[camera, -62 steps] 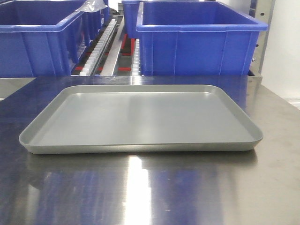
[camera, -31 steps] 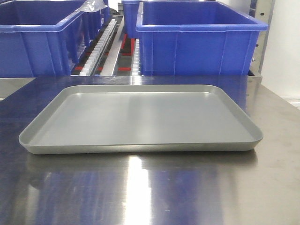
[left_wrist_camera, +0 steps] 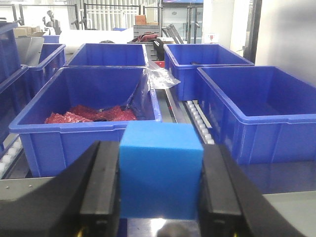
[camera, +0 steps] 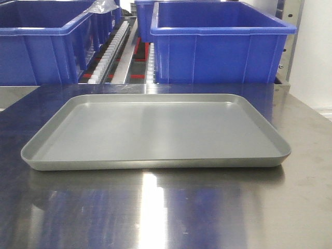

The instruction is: Sort and place red and blue blocks on shelf

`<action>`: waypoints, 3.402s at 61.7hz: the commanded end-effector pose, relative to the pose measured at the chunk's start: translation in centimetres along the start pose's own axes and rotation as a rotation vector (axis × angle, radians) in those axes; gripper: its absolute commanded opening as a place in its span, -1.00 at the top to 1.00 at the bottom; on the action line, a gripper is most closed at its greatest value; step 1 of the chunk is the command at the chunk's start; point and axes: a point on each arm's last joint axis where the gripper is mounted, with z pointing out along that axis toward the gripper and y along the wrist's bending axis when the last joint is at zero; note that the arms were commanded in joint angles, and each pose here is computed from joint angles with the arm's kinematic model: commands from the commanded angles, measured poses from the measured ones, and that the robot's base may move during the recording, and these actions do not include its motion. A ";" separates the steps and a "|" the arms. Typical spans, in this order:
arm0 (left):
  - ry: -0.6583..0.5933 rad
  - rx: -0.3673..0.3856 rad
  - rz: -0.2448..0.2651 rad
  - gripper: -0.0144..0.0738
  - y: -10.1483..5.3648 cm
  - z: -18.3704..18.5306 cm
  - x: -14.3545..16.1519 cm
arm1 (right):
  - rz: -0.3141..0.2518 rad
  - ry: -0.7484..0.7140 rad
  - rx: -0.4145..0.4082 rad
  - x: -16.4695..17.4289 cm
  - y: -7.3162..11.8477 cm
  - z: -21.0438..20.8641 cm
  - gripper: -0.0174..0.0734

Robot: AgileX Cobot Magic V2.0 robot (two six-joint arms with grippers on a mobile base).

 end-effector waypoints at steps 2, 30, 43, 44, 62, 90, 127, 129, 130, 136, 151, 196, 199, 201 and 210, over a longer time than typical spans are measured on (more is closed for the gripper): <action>-0.108 0.004 -0.001 0.39 0.0 -0.1 -1.7 | -0.017 -0.113 0.000 -1.7 0.1 -0.2 -0.22; -0.108 0.004 -0.001 0.39 0.0 -0.1 -1.7 | -0.017 -0.113 0.000 -1.7 0.1 -0.2 -0.22; -0.108 0.004 -0.001 0.39 0.0 -0.1 -1.7 | -0.017 -0.113 0.000 -1.7 0.1 -0.2 -0.22; -0.108 0.004 -0.001 0.39 0.0 -0.1 -1.7 | -0.017 -0.113 0.000 -1.7 0.1 -0.2 -0.22; -0.108 0.004 -0.001 0.39 0.0 -0.1 -1.7 | -0.017 -0.113 0.000 -1.7 0.1 -0.2 -0.22; -0.108 0.004 -0.001 0.39 0.0 -0.1 -1.7 | -0.017 -0.113 0.000 -1.7 0.1 -0.2 -0.22; -0.108 0.004 -0.001 0.39 0.0 -0.1 -1.7 | -0.017 -0.113 0.000 -1.7 0.1 -0.2 -0.22; -0.108 0.004 -0.001 0.39 0.0 -0.1 -1.7 | -0.017 -0.113 0.000 -1.7 0.1 -0.2 -0.22; -0.108 0.004 -0.001 0.39 0.0 -0.1 -1.7 | -0.017 -0.113 0.000 -1.7 0.1 -0.2 -0.22; -0.108 0.004 -0.001 0.39 0.0 -0.1 -1.7 | -0.017 -0.113 0.000 -1.7 0.1 -0.2 -0.22; -0.108 0.004 -0.001 0.39 0.0 -0.1 -1.7 | -0.017 -0.113 0.000 -1.7 0.1 -0.2 -0.22; -0.108 0.004 -0.001 0.39 0.0 -0.1 -1.7 | -0.017 -0.113 0.000 -1.7 0.1 -0.2 -0.22; -0.108 0.004 -0.001 0.39 0.0 -0.1 -1.7 | -0.017 -0.113 0.000 -1.7 0.1 -0.2 -0.22; -0.108 0.004 -0.001 0.39 0.0 -0.1 -1.7 | -0.017 -0.113 0.000 -1.7 0.1 -0.2 -0.22; -0.108 0.004 -0.001 0.39 0.0 -0.1 -1.7 | -0.017 -0.113 0.000 -1.7 0.1 -0.2 -0.22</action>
